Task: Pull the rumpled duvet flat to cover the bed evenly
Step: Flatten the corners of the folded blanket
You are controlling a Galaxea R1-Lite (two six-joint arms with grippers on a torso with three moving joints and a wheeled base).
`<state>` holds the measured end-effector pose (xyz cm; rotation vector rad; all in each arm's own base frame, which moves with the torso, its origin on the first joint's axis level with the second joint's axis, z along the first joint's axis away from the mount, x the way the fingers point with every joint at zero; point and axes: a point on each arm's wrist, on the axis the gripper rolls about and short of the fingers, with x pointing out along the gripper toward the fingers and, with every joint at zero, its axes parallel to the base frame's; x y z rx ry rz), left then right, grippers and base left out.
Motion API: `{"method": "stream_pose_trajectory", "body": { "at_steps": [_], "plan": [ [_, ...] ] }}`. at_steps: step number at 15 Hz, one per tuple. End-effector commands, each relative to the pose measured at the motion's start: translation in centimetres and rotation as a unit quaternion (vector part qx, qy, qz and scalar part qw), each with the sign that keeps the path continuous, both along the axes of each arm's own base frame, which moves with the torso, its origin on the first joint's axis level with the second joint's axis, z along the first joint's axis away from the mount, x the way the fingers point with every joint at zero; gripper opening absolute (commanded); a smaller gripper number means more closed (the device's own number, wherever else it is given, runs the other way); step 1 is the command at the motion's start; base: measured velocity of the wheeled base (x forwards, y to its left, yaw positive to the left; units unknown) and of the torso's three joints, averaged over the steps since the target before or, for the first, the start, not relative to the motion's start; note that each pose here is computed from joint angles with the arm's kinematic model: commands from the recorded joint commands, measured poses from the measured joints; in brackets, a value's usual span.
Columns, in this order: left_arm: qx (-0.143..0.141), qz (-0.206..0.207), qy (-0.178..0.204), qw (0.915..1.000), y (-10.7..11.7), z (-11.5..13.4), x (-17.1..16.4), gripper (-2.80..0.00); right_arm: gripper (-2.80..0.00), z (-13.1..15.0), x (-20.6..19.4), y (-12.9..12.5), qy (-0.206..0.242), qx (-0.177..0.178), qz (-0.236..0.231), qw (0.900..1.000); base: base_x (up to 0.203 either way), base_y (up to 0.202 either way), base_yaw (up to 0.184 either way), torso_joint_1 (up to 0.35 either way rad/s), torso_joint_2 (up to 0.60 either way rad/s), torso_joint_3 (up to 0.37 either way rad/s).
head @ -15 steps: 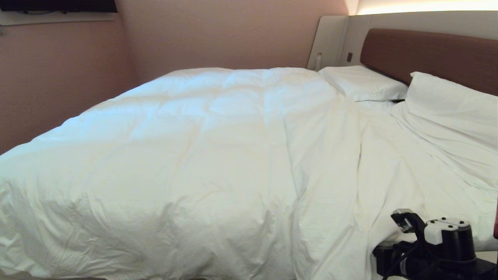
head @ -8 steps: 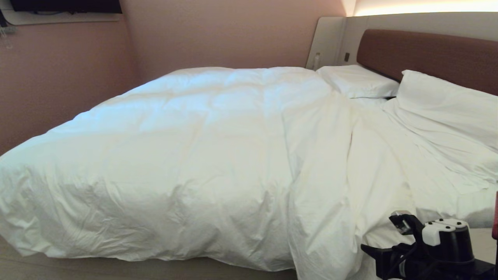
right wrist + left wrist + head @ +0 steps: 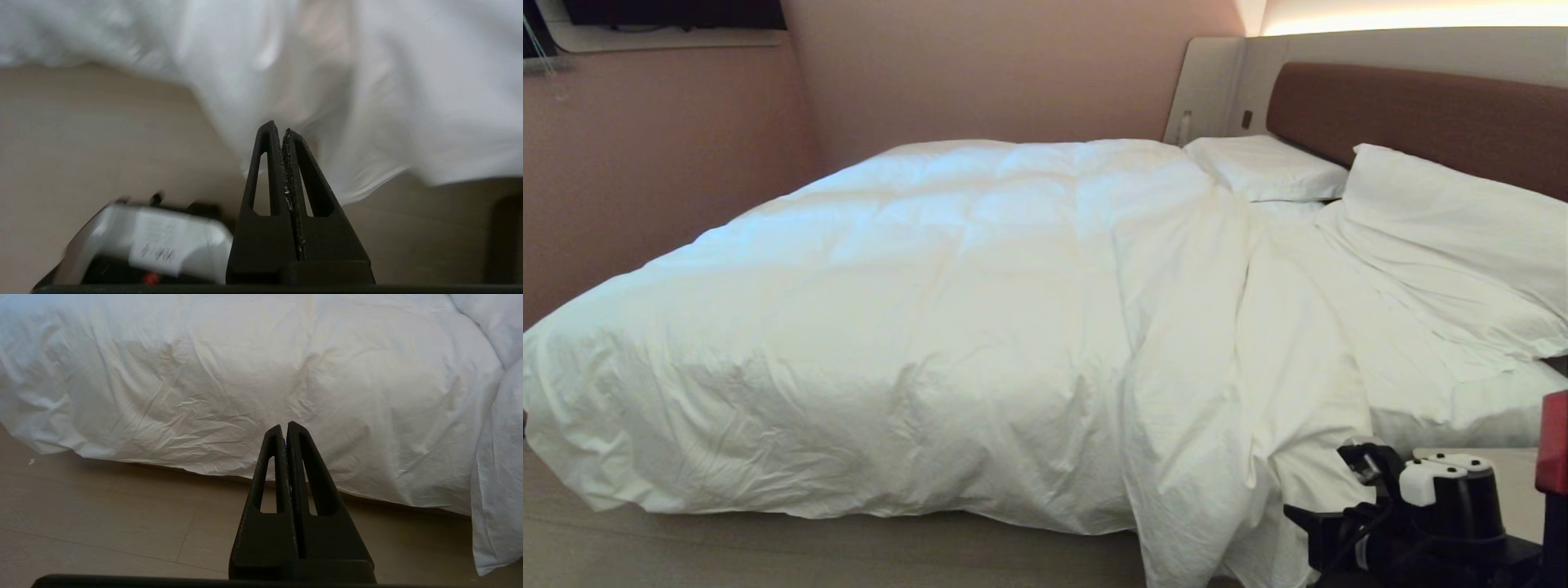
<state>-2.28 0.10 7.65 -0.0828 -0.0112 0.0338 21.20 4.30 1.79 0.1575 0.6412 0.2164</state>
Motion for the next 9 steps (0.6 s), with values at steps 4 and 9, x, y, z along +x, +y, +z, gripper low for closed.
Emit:
{"method": "stream_pose_trajectory", "body": {
  "at_steps": [4, 9],
  "plan": [
    [0.001, 0.001, 0.000, 1.0000, 0.0, 0.0, 0.0, -2.80, -2.80, -2.5, 3.2, -1.4, -0.006, -0.148, -0.161, 0.976, 0.000, 0.000, 0.000, 0.000, 0.00, 0.000],
    [0.001, 0.001, 0.000, 1.0000, 0.0, 0.0, 0.0, -2.80, -2.80, -4.1, 0.9, -2.1, 0.053, -0.158, -0.149, 0.975, 0.000, 0.000, 0.000, 0.000, 0.00, 0.000]
  ]
}}
